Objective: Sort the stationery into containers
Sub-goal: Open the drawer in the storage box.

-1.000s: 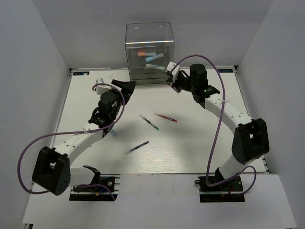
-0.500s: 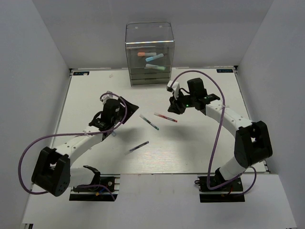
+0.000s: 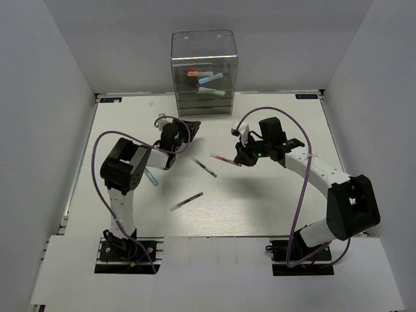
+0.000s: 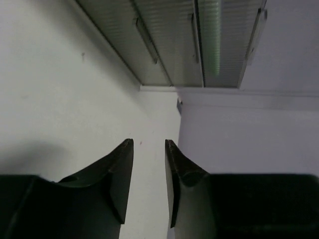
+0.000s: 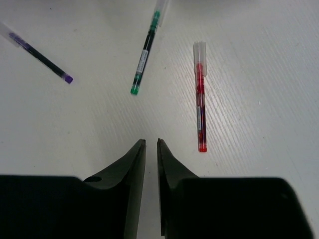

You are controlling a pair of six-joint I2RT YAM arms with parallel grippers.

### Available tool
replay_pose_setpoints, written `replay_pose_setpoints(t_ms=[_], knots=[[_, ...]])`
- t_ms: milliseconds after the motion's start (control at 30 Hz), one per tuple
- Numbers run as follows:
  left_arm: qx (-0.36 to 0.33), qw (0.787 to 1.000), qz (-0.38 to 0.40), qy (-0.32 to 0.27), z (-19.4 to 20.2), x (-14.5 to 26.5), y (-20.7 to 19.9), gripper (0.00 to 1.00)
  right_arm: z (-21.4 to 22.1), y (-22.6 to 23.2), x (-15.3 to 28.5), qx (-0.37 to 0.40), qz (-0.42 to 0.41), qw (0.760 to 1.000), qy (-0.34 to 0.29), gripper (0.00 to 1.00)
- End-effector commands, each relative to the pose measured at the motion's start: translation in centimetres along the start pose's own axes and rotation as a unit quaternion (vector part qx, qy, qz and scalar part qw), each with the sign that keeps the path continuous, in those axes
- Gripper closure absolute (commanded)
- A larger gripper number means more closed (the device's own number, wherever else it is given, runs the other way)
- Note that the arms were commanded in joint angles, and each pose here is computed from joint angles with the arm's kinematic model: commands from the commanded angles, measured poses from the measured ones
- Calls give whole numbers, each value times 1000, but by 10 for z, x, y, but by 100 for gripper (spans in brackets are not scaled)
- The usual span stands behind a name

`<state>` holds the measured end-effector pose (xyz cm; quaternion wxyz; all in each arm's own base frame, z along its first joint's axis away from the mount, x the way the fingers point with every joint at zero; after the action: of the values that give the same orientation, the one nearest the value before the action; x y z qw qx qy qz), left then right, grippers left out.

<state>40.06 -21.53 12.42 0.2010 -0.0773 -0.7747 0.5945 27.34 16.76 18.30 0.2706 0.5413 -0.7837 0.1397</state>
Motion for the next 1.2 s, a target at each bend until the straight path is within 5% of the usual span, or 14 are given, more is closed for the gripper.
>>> replay_pose_setpoints(t_ms=[0,333,1167], knots=[[38,992,111,-37,-13,-27,-47,57,0,-3,6,17,30,999,-7,78],[18,992,106,-68,-18,-94,-55,51,5,-12,-1,18,50,999,6,78],[10,992,54,-114,-29,-124,-40,55,0,-17,-1,27,61,998,6,78]])
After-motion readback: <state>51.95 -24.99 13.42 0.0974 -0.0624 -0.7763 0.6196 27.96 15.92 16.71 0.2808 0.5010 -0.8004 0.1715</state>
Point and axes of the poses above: each gripper's point midway between its finger pads, its own x axis back along the fingers, its own y axis along the line the jaws close on, z = x × y, the point moved 9 cm from there along x, back along the fingers
